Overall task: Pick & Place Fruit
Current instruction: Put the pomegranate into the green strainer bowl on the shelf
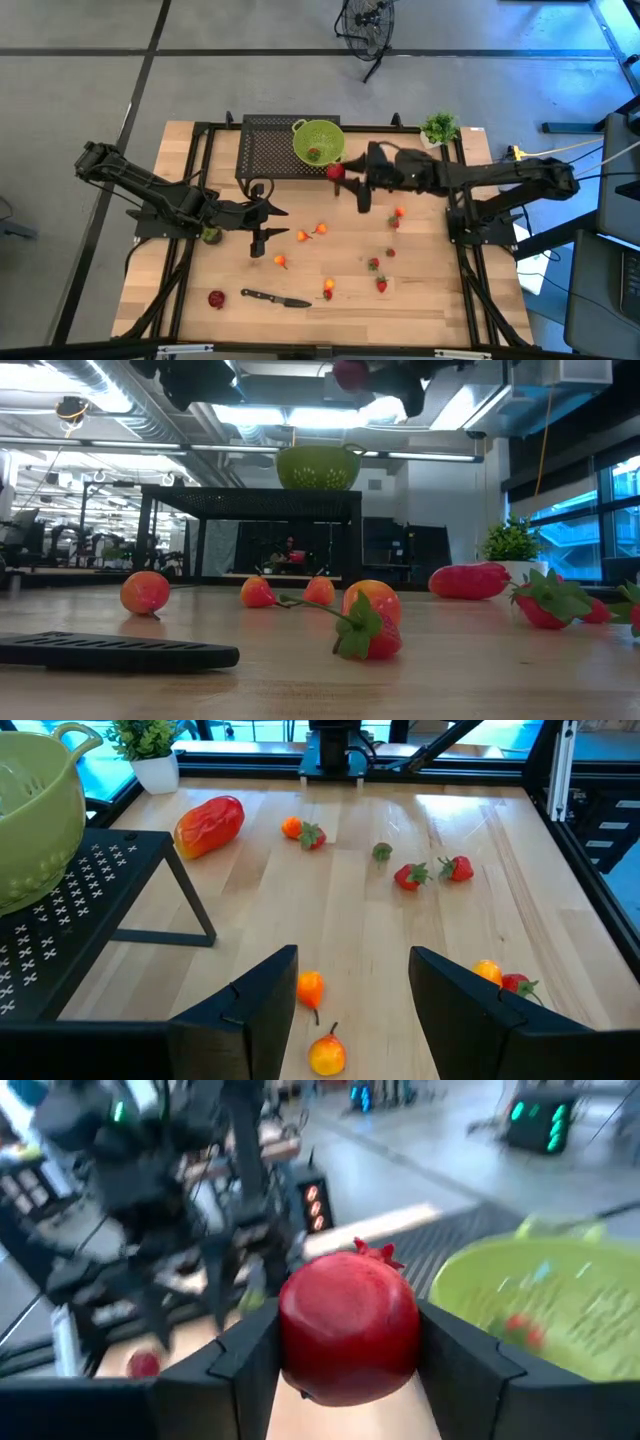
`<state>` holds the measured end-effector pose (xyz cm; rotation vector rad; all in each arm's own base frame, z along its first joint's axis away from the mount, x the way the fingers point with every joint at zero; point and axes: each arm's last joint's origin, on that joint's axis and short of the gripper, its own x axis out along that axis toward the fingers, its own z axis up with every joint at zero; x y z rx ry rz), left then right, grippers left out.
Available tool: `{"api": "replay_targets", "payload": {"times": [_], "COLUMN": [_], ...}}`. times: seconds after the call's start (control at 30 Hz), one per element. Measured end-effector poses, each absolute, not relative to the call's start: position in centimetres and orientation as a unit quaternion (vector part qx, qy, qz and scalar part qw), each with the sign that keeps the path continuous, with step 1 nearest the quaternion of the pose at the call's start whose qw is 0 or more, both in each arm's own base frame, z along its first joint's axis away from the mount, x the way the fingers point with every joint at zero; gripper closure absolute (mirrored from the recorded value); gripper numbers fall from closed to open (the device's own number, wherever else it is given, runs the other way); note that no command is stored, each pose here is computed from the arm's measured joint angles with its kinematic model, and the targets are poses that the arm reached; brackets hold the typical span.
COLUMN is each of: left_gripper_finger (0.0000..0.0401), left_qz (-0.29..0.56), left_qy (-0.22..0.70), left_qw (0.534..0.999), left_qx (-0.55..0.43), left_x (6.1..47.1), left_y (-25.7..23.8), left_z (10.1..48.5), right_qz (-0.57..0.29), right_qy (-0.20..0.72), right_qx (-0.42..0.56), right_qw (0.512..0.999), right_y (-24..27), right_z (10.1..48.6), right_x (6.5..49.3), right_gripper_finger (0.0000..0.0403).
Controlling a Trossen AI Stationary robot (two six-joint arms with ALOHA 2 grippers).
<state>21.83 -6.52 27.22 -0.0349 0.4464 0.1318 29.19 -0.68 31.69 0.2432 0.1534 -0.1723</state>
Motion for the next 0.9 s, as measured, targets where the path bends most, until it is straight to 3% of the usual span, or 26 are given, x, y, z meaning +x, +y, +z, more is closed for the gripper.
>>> {"api": "replay_targets", "payload": {"times": [0.2,0.63,0.9], "left_gripper_finger": [0.0213,0.0213,0.0213], "left_qz": [0.065,0.065,0.065], "left_qy": [0.221,0.221,0.221], "left_qw": [0.973,0.973,0.973], "left_qx": [-0.017,-0.017,-0.018], "left_x": [21.8,21.8,21.8], "left_y": [-6.5,-6.5,-6.5], "left_z": [27.2,27.2,27.2], "right_qz": [-0.125,-0.216,-0.217], "right_qy": [0.019,0.004,0.066], "right_qx": [0.110,0.112,0.093], "right_qw": [0.986,0.970,0.969], "right_y": [-3.4,-9.0,-10.3], "right_z": [32.7,33.2,35.0], "right_x": [29.1,28.5,31.4], "right_gripper_finger": [0.0201,0.0203,0.0203]}}
